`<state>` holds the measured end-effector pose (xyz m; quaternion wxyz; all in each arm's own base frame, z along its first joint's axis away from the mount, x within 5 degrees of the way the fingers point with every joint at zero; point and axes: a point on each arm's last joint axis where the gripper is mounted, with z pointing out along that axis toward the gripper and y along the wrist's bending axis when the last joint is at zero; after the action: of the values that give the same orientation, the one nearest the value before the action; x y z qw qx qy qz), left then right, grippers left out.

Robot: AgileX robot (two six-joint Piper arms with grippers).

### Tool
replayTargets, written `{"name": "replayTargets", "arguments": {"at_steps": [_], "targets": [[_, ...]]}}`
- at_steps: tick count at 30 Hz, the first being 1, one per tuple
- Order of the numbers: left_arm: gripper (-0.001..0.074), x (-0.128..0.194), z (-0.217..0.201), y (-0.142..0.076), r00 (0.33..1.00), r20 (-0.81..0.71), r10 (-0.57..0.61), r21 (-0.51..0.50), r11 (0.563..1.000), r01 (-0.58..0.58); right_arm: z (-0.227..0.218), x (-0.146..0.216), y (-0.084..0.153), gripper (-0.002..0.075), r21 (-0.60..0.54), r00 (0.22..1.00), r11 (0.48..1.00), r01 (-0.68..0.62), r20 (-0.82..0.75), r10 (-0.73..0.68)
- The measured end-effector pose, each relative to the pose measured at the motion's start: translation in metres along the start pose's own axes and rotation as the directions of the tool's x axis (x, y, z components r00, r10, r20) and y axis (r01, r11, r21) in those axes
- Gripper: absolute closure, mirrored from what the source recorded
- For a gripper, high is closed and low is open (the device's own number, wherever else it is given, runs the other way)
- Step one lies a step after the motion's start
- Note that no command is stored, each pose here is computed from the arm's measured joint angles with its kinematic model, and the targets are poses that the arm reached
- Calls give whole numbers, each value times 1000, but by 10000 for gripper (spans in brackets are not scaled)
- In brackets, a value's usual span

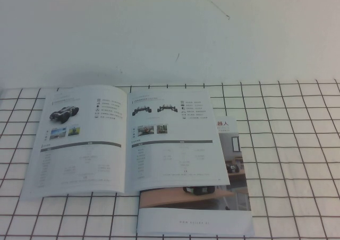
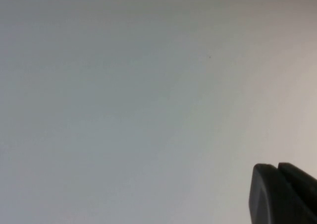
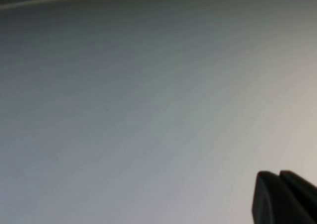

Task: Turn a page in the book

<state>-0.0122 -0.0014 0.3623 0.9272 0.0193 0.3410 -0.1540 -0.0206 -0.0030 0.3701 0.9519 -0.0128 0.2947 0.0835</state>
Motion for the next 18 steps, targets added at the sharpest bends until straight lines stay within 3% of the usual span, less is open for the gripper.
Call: {"name": "replayTargets", "arguments": {"at_steps": [3,6,8,10,13,16,18], "targets": [[737,-15,15,-1,996,-88,12,-21,1000,-14,13,-12,0,728,17,990,1000,-26,-139,28],[737,-7,32,3,969,-248,2,-60,998,-18,30,-2,0,728,26,946,999,-28,-323,35],[737,6,40,6,927,-376,-21,-94,995,-16,40,13,0,728,31,890,999,-30,-454,41],[737,28,45,11,839,-539,-72,-148,989,-10,47,28,0,728,37,823,999,-31,-566,46],[737,61,45,16,664,-731,-159,-224,974,-13,52,59,0,728,43,663,999,-26,-747,49],[737,88,44,20,492,-840,-230,-280,960,-30,49,94,-1,728,51,434,998,-19,-899,55],[737,101,44,21,413,-876,-247,-293,955,-50,44,112,-1,728,46,287,999,-12,-957,47]]}}
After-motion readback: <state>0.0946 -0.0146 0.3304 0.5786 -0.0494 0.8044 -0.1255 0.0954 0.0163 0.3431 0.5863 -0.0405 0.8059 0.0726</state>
